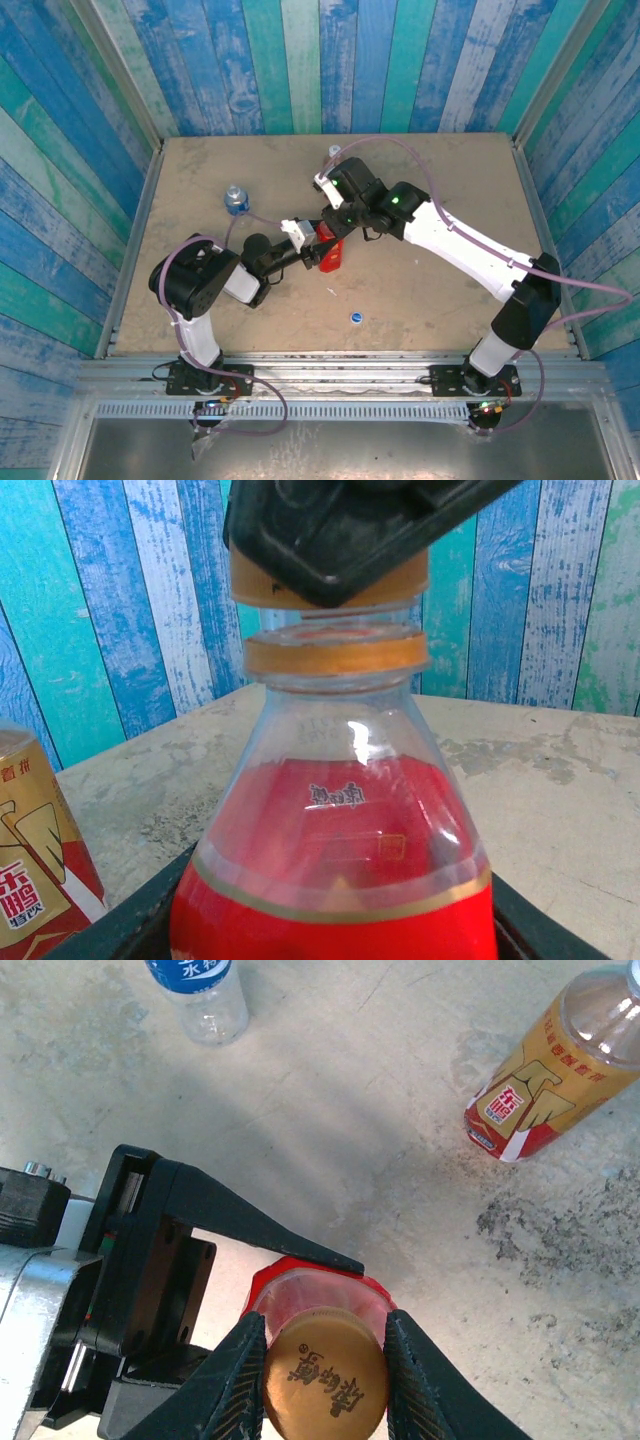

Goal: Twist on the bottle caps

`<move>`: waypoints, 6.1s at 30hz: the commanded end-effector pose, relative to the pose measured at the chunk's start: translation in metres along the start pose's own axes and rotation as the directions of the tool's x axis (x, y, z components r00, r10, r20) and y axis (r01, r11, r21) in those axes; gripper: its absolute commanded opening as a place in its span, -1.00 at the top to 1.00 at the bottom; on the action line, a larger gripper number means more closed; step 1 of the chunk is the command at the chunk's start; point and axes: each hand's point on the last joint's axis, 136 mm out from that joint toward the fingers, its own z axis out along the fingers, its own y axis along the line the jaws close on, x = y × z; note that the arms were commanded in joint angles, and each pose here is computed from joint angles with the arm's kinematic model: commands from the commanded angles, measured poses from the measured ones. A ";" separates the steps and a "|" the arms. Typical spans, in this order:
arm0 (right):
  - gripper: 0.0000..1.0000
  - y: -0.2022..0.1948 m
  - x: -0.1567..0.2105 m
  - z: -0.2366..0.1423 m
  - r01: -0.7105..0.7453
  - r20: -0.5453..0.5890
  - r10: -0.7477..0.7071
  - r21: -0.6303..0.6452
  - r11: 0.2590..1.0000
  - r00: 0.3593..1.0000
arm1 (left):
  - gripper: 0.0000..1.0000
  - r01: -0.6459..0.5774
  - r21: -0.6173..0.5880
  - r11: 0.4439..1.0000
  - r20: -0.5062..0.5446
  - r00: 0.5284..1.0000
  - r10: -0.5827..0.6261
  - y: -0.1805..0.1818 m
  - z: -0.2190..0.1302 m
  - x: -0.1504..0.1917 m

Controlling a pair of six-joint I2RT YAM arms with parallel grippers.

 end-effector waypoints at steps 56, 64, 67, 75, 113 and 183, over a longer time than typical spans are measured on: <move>-0.03 -0.009 -0.002 -0.001 0.042 0.021 -0.040 -0.125 0.991 0.999 | -0.10 0.099 0.056 0.994 -0.109 0.990 -0.092 -0.008 -0.008 0.033; -0.22 -0.009 -0.016 -0.013 0.007 0.106 0.007 -0.130 0.992 0.994 | -0.10 0.097 0.061 0.993 -0.109 0.990 -0.090 -0.009 -0.009 0.033; -0.21 -0.012 -0.019 -0.015 -0.020 0.125 0.038 -0.136 0.991 0.991 | -0.11 0.096 0.063 0.993 -0.109 0.990 -0.088 -0.010 -0.009 0.033; 0.36 -0.015 -0.011 -0.008 -0.073 0.089 0.090 -0.175 0.982 0.992 | -0.11 0.092 0.066 0.994 -0.109 0.991 -0.084 -0.010 -0.010 0.033; 0.47 -0.009 0.036 0.000 -0.091 -0.054 0.082 -0.202 0.975 0.995 | -0.12 0.092 0.072 0.993 -0.116 0.990 -0.083 -0.011 -0.009 0.034; 0.64 0.016 0.042 -0.043 -0.198 -0.068 0.187 -0.382 0.903 0.980 | -0.09 0.151 0.188 0.970 -0.072 0.988 -0.140 -0.022 -0.008 0.022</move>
